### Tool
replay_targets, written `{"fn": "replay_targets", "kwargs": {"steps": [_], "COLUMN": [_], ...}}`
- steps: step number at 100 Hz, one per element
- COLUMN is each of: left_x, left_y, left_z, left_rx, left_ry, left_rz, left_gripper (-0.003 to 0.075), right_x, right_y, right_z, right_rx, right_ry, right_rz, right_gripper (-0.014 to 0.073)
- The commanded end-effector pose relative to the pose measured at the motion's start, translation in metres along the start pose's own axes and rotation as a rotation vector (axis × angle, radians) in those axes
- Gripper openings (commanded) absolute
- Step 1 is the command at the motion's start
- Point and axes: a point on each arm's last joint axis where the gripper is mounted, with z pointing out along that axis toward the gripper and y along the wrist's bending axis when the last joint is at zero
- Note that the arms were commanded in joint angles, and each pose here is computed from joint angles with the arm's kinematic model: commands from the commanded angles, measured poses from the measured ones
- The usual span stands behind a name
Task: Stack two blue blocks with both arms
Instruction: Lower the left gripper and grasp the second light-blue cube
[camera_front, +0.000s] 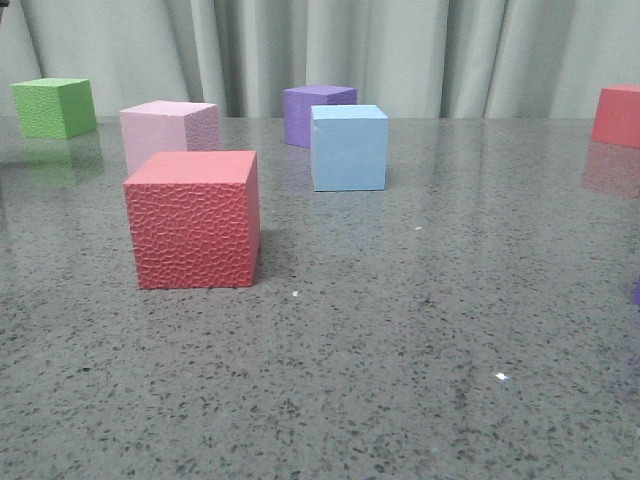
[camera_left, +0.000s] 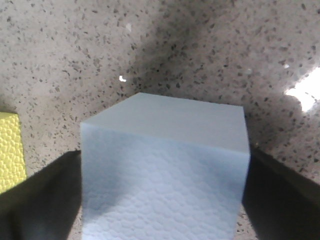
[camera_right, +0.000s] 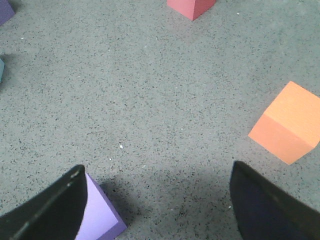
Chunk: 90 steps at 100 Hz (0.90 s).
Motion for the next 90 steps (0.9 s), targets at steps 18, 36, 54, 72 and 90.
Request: {"fn": "replay_targets", "kwargs": {"steps": [18,36,54,72,90], "left_x": [-0.001,0.000,0.001,-0.006,-0.014], "left_y": [0.007,0.006,0.002,0.003,0.007], "left_z": [-0.028,-0.028,-0.029,-0.047,-0.082], "left_rx": [-0.078,-0.058,-0.023,0.022,0.070], "left_ry": [-0.070,-0.052,-0.036,-0.105,-0.205], "left_rz": [-0.013,-0.015,-0.020,-0.064,-0.104], "left_gripper": [0.0304,0.0188,0.0165,0.0165,0.0165], "right_x": [-0.011,-0.011,-0.011,-0.011,-0.011], "right_y": [0.000,0.000,0.000,0.000,0.000], "right_z": [-0.006,-0.006,-0.006,-0.006,-0.006], "right_rx": [-0.008,-0.008,-0.008,-0.008,-0.008], "right_ry": [-0.093,-0.093,-0.093,-0.094,-0.094], "right_rz": [-0.014,-0.014,-0.014,-0.014,-0.014], "right_gripper": [0.0580,0.0580,0.0580,0.0580,0.0580]}}
